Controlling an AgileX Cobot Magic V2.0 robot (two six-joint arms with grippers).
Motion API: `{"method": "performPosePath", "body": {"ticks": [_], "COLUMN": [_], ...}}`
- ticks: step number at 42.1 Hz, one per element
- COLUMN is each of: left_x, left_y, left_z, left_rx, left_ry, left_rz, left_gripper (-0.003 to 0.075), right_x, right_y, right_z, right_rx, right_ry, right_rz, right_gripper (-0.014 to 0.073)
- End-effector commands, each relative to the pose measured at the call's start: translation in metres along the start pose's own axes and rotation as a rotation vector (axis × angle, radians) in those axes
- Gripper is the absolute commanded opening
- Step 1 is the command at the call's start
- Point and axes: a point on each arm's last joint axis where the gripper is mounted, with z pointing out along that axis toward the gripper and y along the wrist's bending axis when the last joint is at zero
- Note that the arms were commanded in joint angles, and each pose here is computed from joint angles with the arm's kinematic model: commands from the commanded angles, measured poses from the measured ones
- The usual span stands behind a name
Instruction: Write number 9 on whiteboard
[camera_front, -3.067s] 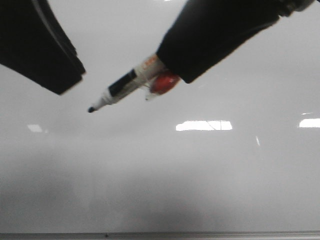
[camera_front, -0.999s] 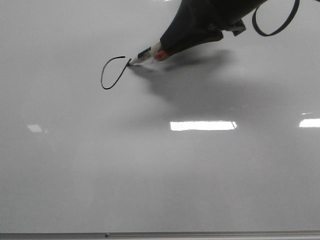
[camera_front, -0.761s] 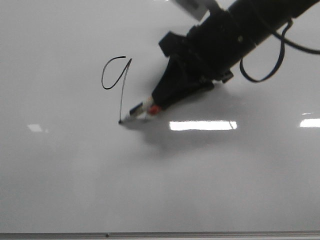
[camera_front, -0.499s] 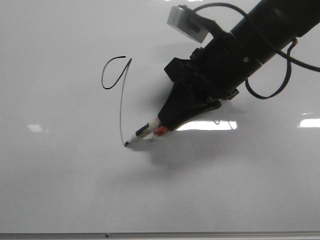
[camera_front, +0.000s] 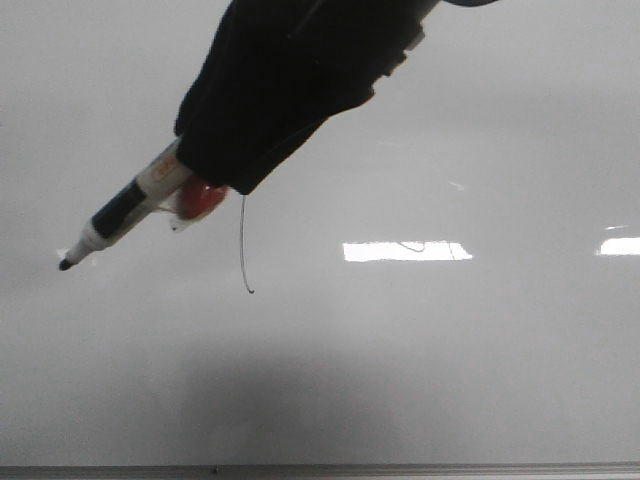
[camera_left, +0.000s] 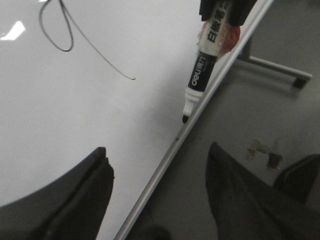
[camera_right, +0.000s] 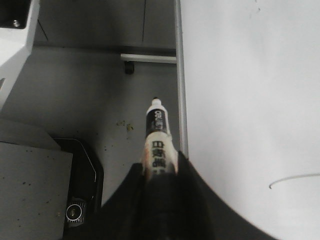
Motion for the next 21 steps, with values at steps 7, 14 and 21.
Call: {"method": "performPosePath", "body": {"ticks": [7,14,21], "left_x": [-0.030,-0.035,-0.037], "left_y": [-0.007,-0.013,-0.013], "left_z": [0.022,0.029,0.030], "left_rx": [0.145,0.159,0.150], "left_ry": [-0.033,-0.052,-0.068], "left_rz": [0.118,0.159,0.156], "left_gripper": [0.0388,0.0387,0.0368], "right_x": [-0.029,-0.037,-0.042], "right_y": [0.018,0.029,0.036], "right_z": [-0.014,-0.014,-0.014], "right_rx": [0.031,0.001,-0.022], "right_ry": [-0.108,-0.136,-0.163], "right_rz": [-0.078,-0.093,-0.080], "right_gripper": [-0.0061,-0.0061,-0.0061]}}
